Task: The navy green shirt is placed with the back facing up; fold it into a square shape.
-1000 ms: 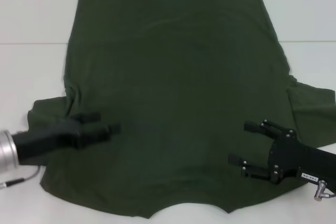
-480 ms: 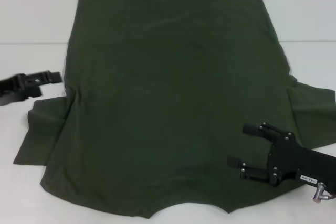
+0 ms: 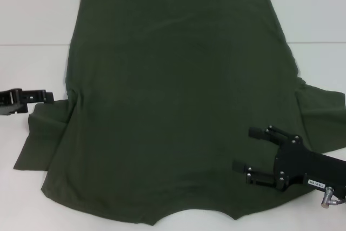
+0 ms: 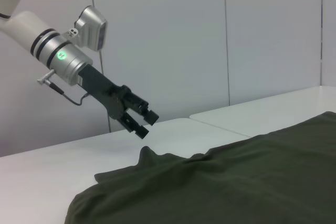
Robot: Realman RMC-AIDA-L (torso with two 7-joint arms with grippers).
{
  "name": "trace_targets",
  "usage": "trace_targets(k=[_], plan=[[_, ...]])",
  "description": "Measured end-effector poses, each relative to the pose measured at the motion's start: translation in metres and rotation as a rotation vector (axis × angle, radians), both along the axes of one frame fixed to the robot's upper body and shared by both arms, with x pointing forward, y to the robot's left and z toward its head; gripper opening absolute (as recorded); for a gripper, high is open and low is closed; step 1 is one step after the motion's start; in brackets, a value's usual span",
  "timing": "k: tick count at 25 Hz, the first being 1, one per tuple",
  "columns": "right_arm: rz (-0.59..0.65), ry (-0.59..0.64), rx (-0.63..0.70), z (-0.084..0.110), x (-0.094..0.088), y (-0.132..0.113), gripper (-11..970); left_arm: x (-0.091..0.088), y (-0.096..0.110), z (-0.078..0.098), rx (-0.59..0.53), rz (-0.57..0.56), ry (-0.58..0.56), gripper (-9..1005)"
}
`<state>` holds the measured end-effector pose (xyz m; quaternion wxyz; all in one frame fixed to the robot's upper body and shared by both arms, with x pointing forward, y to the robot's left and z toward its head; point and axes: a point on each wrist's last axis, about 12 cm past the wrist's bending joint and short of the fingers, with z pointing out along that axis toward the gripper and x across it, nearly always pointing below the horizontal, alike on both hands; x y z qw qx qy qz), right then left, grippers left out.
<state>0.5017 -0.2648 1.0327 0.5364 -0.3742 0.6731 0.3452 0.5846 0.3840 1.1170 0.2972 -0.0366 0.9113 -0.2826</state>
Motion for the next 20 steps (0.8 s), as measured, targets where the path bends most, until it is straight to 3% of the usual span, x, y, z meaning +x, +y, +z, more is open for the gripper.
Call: trace_targets(k=[8, 20], plan=[[0.0, 0.0, 0.0, 0.0, 0.001, 0.001, 914, -0.004, 0.002, -0.012, 0.102, -0.028, 0.022, 932], [0.001, -0.001, 0.001, 0.0, 0.001, 0.001, 912, -0.007, -0.001, -0.026, 0.13, -0.027, 0.025, 932]])
